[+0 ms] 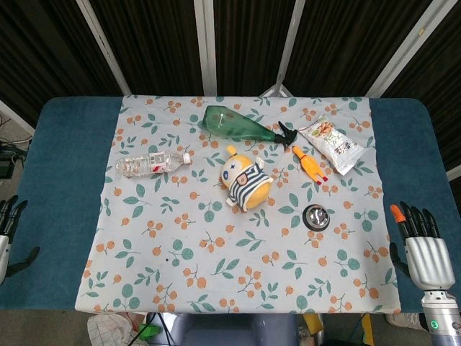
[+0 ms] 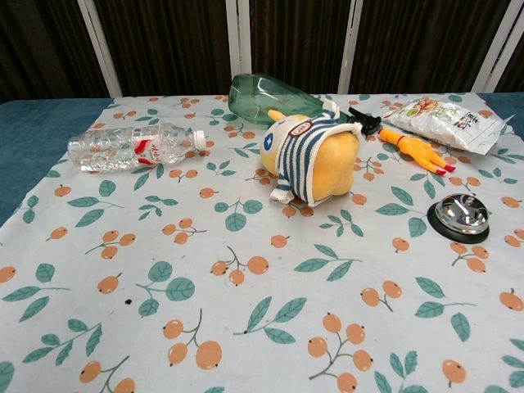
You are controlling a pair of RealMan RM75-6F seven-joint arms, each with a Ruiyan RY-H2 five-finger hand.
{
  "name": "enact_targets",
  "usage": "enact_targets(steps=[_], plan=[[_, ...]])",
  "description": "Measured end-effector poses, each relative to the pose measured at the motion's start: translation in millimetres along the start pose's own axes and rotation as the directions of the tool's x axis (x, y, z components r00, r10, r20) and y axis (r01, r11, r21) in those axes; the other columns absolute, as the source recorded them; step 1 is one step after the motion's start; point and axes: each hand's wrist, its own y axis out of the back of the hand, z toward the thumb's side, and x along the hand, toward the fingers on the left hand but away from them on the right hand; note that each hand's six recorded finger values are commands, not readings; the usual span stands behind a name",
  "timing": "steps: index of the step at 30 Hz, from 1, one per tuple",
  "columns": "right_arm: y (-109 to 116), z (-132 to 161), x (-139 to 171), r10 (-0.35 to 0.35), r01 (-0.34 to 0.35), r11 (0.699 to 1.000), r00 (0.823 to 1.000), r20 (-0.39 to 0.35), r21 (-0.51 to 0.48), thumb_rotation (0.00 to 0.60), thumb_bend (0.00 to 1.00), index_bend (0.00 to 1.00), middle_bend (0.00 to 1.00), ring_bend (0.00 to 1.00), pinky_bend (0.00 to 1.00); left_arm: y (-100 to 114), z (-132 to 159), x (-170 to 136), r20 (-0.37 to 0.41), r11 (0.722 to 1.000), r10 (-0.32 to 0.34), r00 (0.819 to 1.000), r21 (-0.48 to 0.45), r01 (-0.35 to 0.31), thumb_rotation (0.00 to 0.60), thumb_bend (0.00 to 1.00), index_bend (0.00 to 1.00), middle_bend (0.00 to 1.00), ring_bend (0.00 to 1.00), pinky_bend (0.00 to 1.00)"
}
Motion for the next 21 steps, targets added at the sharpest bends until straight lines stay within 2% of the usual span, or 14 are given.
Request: enact_targets(steps=[16,19,21], plan=[[-2,6,2,0.015,-0.015,1.0,1.0,-0.025,-0.017,0.6,0.54,0.05,0.0,0.0,0.0,1,0,-3,-0.007,1.0,-0.001,1.0,-0.003,0.001,0.6,0.36,0.05,0.0,0.03,0.16],[-4,9,2,0.023,-0.024,1.0,0.999,-0.044,-0.013,0.6,0.69,0.06,0.0,0.0,0.0,-1,1,-3,-0.005,1.0,-0.01,1.0,0.002,0.01,0.6,0.36,0.05,0.0,0.03,0.16],[-6,12,2,0.026,-0.027,1.0,0.998,-0.058,-0.012,0.6,0.87,0.07,0.0,0.0,0.0,-1,3,-3,0.002,1.0,-0.006,1.0,0.001,0.006,0.6,0.36,0.05,0.0,0.03,0.16]])
